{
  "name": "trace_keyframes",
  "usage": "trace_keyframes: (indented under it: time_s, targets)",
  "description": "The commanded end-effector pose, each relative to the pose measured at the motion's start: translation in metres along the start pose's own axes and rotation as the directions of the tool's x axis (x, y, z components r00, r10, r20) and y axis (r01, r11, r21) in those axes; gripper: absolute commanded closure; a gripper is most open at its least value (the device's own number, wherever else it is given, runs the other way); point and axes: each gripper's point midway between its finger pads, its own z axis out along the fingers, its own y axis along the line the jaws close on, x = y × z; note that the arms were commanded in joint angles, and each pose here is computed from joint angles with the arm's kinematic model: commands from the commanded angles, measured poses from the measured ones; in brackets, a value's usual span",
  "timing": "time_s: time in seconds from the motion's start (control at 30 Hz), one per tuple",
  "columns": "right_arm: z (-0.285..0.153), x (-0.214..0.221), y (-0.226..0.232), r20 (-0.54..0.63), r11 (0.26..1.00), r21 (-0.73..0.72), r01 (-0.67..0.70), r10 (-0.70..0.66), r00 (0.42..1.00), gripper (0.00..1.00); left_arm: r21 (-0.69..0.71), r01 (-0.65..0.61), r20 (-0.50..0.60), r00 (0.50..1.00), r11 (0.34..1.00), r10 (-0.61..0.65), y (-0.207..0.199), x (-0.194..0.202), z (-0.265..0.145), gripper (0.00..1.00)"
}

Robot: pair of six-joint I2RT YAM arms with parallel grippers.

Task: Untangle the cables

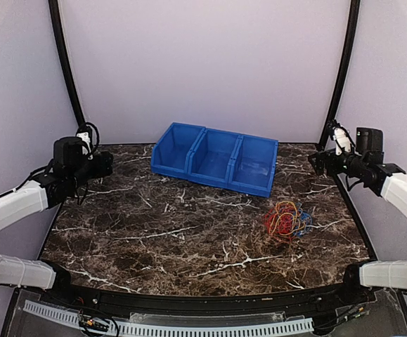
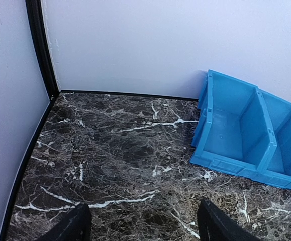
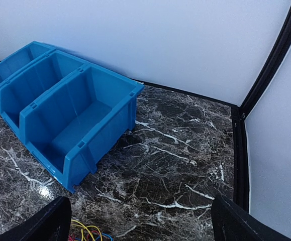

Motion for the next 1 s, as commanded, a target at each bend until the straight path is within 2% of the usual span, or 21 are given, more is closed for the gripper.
trace_keyframes:
  time_s: [0.0,0.13,0.4,0.53,0.67,0.83,0.97]
  targets:
    - [-0.006,-0.003,-0.009,0.087,0.999,0.044,0.018,-0.022,0.996,0.01,0.19,-0.017,0.064,0.998,0.982,0.005,-0.03,-0.01,-0.012,0.24]
    - [-0.007,0.02,0.017,0.062,0.986,-0.1,0.134,-0.128,0.99,0.01,0.361,-0.086,0.051,0.996,0.929,0.072,-0.072,0.006,-0.022,0.22]
    - [-0.019,0.037,0.067,0.058,0.899,-0.323,0.295,-0.293,0.954,0.03,0.672,-0.233,0.046,0.961,0.703,0.274,-0.166,0.061,-0.062,0.29]
    - [-0.02,0.062,0.101,0.033,0.816,-0.436,0.379,-0.407,0.913,0.09,0.739,-0.31,0.059,0.914,0.598,0.401,-0.196,0.093,-0.076,0.35]
    - [-0.021,0.093,0.13,-0.007,0.724,-0.536,0.435,-0.519,0.854,0.19,0.787,-0.342,0.062,0.872,0.514,0.485,-0.218,0.119,-0.087,0.38]
    - [-0.019,0.12,0.145,-0.042,0.646,-0.594,0.48,-0.621,0.783,0.27,0.817,-0.343,0.067,0.854,0.464,0.515,-0.23,0.132,-0.094,0.4]
    - [-0.013,0.132,0.143,-0.077,0.639,-0.599,0.483,-0.646,0.759,0.27,0.838,-0.328,0.072,0.858,0.436,0.508,-0.238,0.133,-0.102,0.4]
